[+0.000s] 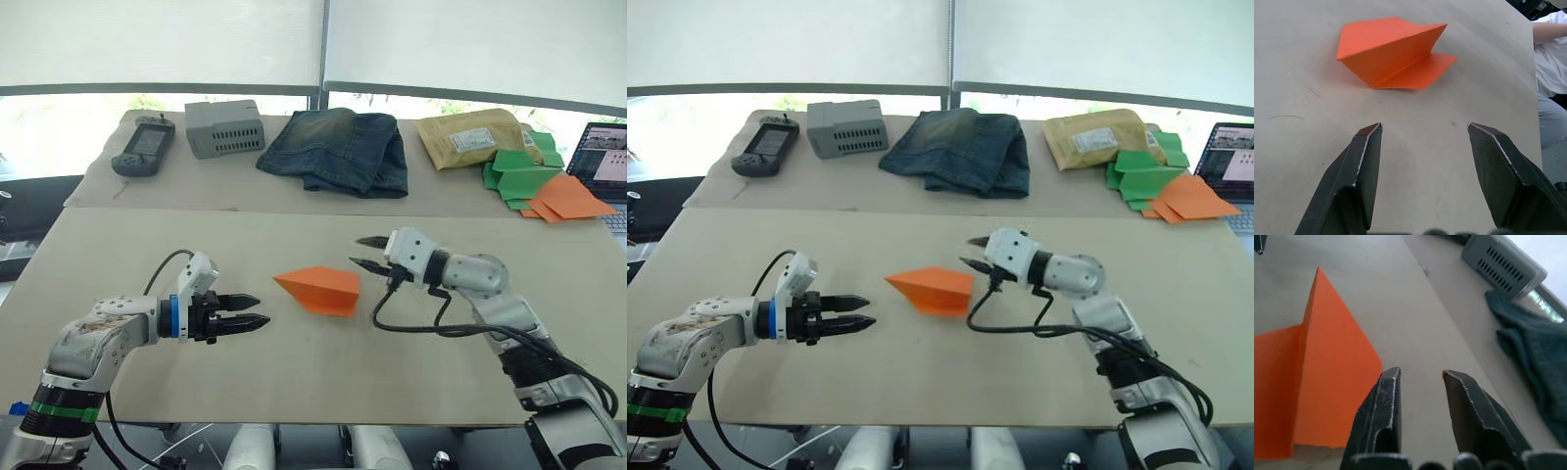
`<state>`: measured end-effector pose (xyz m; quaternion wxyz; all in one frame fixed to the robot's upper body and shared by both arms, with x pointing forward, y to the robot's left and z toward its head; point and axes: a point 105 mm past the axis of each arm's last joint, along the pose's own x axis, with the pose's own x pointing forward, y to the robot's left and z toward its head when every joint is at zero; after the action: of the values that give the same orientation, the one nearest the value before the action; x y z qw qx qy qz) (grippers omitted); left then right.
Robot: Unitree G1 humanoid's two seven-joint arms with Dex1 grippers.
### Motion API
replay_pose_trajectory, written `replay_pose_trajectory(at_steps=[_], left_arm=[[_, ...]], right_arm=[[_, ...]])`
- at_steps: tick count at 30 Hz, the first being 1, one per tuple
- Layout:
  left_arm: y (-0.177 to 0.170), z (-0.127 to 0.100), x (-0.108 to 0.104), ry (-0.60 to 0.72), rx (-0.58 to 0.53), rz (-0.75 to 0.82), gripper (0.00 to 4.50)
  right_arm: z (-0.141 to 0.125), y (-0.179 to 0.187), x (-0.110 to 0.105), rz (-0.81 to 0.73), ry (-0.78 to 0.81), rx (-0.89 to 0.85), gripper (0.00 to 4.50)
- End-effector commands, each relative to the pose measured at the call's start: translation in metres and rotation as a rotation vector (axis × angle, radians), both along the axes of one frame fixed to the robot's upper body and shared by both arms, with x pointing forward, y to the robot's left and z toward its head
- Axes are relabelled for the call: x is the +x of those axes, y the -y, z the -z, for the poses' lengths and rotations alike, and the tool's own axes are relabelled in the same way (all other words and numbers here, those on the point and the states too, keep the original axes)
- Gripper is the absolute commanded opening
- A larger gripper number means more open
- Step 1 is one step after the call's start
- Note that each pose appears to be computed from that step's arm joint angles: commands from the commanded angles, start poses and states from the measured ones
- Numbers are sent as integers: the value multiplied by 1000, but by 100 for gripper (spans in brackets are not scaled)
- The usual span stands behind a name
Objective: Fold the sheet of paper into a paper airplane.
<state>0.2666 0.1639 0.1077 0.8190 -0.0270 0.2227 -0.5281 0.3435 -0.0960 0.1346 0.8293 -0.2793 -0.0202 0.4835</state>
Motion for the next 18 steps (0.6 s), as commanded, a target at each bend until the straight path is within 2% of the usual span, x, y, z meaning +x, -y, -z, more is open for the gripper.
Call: replay_pose_trajectory(at_steps=[1, 4, 8, 12, 18], left_arm=[[-7, -10, 4, 69, 18, -43, 293], [-11, -10, 8, 88, 26, -80, 293], [-14, -18, 15, 208, 61, -93, 293], [-15, -23, 18, 213, 43, -95, 293], [-1, -25, 7, 172, 23, 2, 293]], right_arm=[[-10, -16, -5, -47, -94, 78, 18], [-2, -29, -12, -99, -157, 69, 8], [13, -40, -18, -129, -208, 30, 8], [28, -44, -31, -173, -247, -8, 8], [48, -42, -44, -176, -283, -33, 8]])
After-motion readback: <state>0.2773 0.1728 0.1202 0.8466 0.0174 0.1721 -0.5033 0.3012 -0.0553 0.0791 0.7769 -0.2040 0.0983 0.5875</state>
